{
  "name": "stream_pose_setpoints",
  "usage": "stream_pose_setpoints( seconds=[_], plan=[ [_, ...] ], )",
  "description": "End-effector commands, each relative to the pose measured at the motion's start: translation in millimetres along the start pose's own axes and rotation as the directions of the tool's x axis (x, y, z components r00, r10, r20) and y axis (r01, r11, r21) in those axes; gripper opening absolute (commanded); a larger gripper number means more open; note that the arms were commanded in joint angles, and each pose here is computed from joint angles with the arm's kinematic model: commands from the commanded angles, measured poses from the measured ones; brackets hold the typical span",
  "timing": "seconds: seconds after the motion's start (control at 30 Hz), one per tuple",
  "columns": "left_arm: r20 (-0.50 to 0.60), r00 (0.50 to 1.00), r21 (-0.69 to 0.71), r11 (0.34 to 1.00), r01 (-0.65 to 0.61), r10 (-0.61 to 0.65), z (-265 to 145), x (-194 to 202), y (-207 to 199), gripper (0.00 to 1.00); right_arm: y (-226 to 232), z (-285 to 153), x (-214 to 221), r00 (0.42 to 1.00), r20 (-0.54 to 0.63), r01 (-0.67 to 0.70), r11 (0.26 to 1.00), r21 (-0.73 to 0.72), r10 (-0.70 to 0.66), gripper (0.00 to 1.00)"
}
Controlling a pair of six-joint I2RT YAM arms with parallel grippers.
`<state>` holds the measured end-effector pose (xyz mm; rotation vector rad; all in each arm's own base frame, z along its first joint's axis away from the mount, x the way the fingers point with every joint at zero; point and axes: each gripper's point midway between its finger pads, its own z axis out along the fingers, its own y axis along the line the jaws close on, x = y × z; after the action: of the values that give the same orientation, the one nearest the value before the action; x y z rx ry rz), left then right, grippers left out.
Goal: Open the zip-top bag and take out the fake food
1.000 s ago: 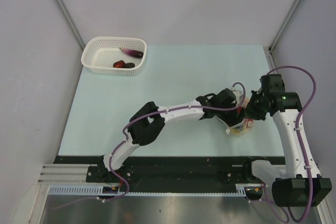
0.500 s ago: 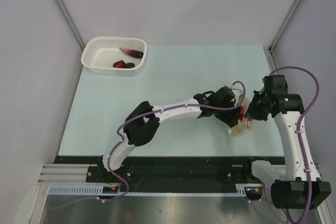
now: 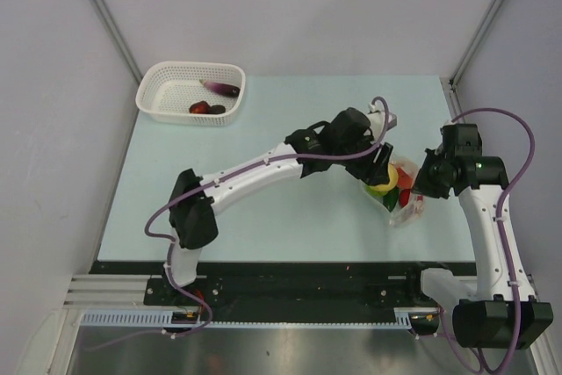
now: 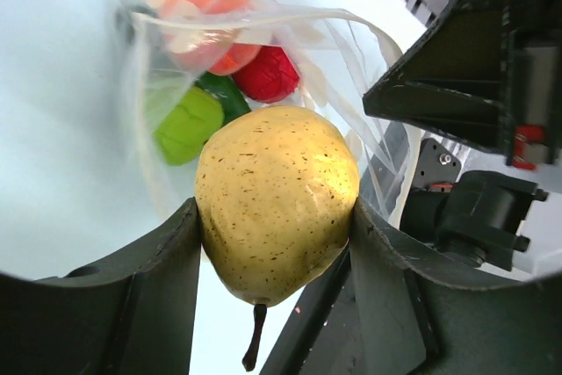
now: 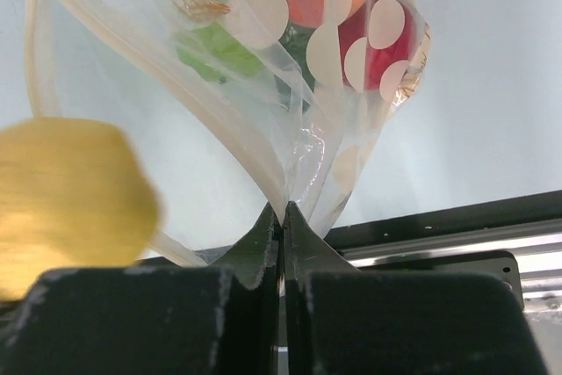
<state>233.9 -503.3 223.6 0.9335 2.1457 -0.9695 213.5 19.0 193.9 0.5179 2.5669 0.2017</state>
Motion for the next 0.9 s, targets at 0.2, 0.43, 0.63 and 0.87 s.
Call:
stream_pose_setpoints(
  seconds=[0.2, 0.43, 0.63, 0.87],
  plan=[
    [0.319, 0.926, -0.187, 0.944, 0.272, -0.203, -135.8, -93.6, 164.3, 0.00, 1.4, 9.1, -12.9, 0.999, 0.024, 0.032, 0.999, -0.001, -0.032, 0.00],
    [0.536, 0.753, -0.272, 0.766, 0.582, -0.381, -212.5, -95.3, 341.0, 0.00, 2.0, 14.5, -15.1, 1.000, 0.012, 0.024, 1.000, 0.002, -0.024, 0.00],
    [0.669, 0.550, -0.221, 0.573, 0.789, -0.500, -257.0, -73.7, 485.8, 0.07, 4.3, 18.5, -17.4, 1.000, 0.000, 0.007, 1.000, -0.001, -0.007, 0.00],
    [0.711, 0.420, -0.177, 0.434, 0.883, -0.564, -266.3, -30.0, 574.1, 0.21, 9.0, 19.2, -21.1, 1.000, -0.002, -0.023, 1.000, -0.012, 0.023, 0.00]
  ],
)
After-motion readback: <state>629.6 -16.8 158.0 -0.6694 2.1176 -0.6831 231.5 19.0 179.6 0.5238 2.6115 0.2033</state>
